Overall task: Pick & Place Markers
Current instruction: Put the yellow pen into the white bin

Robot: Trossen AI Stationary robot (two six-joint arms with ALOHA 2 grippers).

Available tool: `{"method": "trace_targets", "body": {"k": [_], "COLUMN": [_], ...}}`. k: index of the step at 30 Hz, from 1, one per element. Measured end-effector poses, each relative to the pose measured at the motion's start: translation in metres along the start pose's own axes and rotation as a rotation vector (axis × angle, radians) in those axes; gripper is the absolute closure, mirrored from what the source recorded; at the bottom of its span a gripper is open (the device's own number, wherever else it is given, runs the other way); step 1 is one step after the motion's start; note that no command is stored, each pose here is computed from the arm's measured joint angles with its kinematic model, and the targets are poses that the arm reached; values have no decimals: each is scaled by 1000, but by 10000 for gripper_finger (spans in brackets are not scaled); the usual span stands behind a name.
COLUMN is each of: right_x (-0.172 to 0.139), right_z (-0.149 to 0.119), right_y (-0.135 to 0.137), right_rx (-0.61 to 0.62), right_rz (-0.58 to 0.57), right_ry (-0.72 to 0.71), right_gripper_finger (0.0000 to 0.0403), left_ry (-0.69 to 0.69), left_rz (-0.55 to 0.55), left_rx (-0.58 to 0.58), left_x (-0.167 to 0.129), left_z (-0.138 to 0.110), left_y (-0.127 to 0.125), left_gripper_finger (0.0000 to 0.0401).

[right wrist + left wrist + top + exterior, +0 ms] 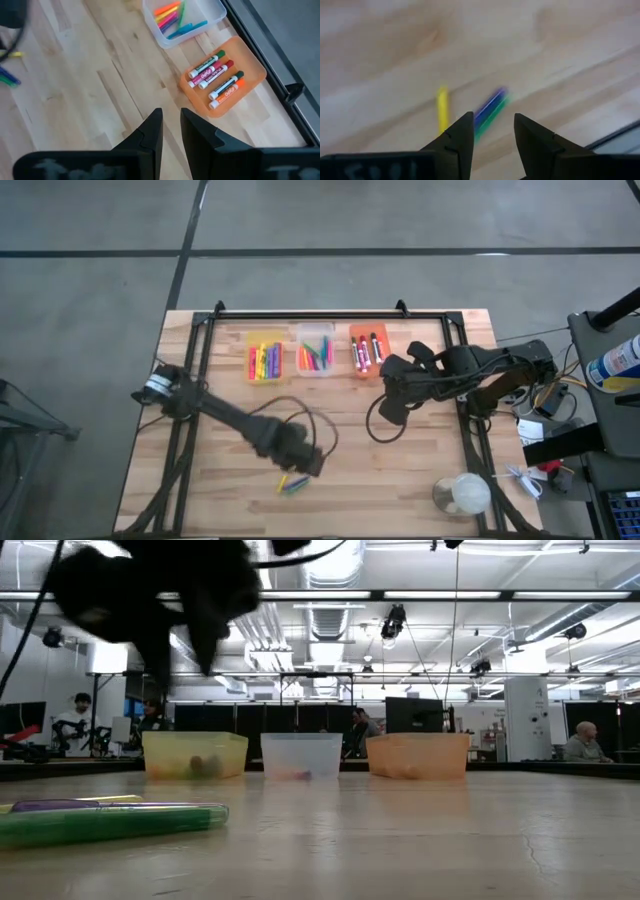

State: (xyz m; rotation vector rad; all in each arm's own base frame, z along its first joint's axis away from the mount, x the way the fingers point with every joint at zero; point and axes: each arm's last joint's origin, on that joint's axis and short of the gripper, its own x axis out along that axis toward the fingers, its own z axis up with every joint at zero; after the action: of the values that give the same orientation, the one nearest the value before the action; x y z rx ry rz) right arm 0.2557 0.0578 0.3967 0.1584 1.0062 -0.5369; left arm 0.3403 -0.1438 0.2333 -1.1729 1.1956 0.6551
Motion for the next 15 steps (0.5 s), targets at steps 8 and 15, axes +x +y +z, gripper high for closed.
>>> {"method": "trace_targets", "body": {"k": [8,15], "right_x": [0,1], "right_z": [0,1], "right_y": [0,1], "right_rx": [5,6], "right_rz": [2,3], "right_ry": [-2,-4], "right_gripper_finger": [342,342], "left_ry": [8,26], "left_rz": [114,35], "left_rx": [-96,-83], "left_x": [25,43], "left_z": [-27,-28], "left_y": [28,34], "left_gripper_finger": [268,268]}}
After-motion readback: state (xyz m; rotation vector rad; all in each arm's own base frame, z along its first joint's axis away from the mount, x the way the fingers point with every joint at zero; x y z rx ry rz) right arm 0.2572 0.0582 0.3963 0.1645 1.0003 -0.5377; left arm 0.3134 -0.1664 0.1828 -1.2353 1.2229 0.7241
